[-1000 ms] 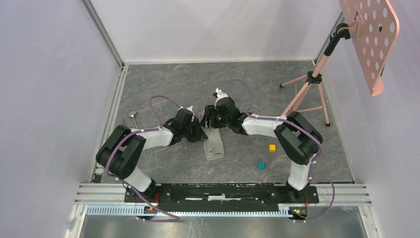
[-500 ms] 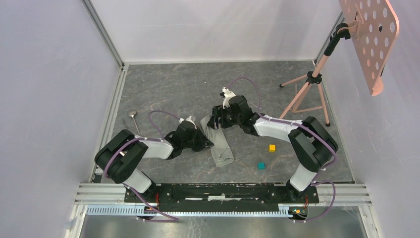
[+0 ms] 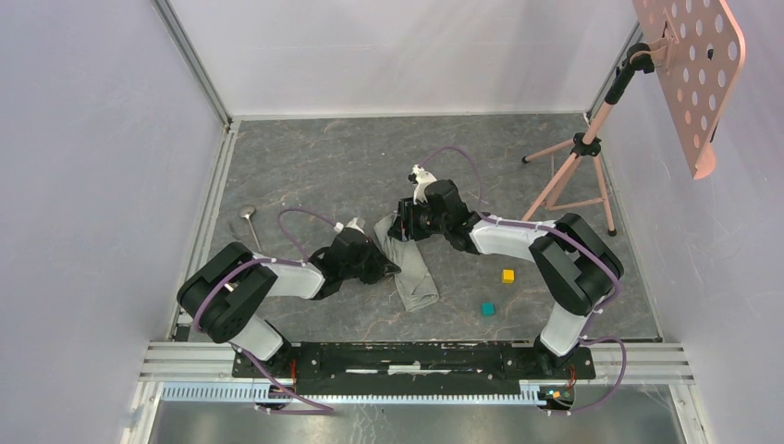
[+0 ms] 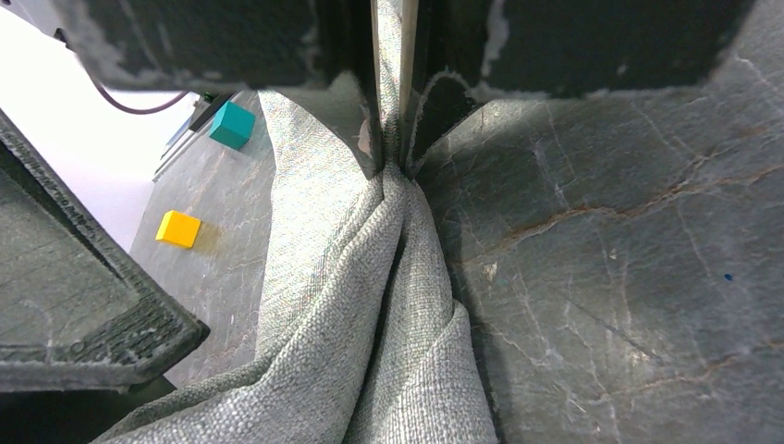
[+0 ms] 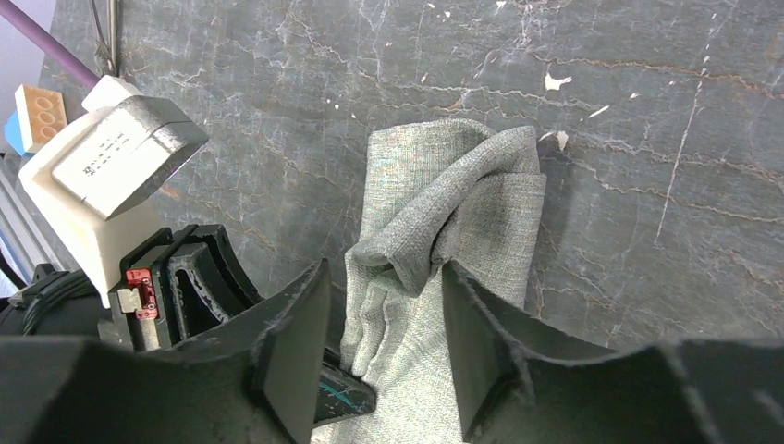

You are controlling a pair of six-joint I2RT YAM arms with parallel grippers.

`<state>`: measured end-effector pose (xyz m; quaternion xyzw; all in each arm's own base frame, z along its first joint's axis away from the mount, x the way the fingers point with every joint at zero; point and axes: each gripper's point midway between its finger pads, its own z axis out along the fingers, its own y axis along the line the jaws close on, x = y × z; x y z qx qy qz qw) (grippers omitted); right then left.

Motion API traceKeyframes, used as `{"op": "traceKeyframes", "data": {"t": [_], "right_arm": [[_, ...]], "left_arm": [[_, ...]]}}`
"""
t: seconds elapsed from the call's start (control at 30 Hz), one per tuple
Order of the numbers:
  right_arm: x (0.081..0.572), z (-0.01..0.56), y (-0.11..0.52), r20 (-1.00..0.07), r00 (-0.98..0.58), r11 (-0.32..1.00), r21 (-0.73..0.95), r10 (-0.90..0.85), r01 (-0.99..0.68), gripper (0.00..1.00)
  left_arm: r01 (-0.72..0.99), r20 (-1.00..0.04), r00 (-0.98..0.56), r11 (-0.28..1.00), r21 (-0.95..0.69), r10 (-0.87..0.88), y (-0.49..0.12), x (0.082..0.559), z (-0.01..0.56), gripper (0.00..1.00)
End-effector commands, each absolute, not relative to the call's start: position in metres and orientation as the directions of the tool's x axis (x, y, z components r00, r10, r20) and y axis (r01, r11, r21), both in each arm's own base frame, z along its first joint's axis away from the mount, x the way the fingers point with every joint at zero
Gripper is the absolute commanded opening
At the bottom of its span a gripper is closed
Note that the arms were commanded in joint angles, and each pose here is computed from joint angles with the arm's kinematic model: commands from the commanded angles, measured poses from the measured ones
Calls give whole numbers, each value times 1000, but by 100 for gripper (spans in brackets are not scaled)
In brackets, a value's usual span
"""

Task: Fold the napkin into a case and place the utensils inside
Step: Fold the 2/3-rectangle-folded napkin at the center of the board, then stuff the top corner of the smaller-rectangle-folded napkin into the folded napkin.

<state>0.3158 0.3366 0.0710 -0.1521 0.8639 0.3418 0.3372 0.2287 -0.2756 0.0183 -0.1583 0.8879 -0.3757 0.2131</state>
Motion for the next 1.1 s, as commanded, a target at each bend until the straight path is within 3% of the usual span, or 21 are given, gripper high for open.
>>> {"op": "traceKeyframes", "data": {"t": [0.0,0.3,0.43,0.57,0.63,0.83,0.9,1.07], "right_arm": [[329,83,347,-715,-699,712,492,3,-501,56],[338,79,344,-707,-706,767,470,32,-437,48],[337,85,350,-712,-702,765,468,29,-443,60],[337,84,351,-715,-699,787,447,28,-426,59],[338,81,351,-712,-702,804,429,19,-413,56],[339,79,348,-713,-701,817,416,20,-400,32],[340,78,349,-717,-697,819,410,18,-402,29],[341,78,354,-721,-693,812,406,3,-419,50]], "left_arm": [[-181,-248,-852,704,-687,-460,-264,222,0,14],[-174,-260,-853,715,-677,-453,-266,222,-2,14],[-176,-263,-851,720,-671,-454,-265,222,-3,14],[-174,-266,-853,724,-668,-450,-266,223,-3,14],[-172,-266,-853,724,-668,-448,-266,223,-3,14],[-167,-274,-852,727,-666,-446,-265,223,-2,14],[-160,-289,-848,733,-661,-445,-264,224,0,15],[-150,-307,-845,744,-651,-439,-263,224,3,15]]}}
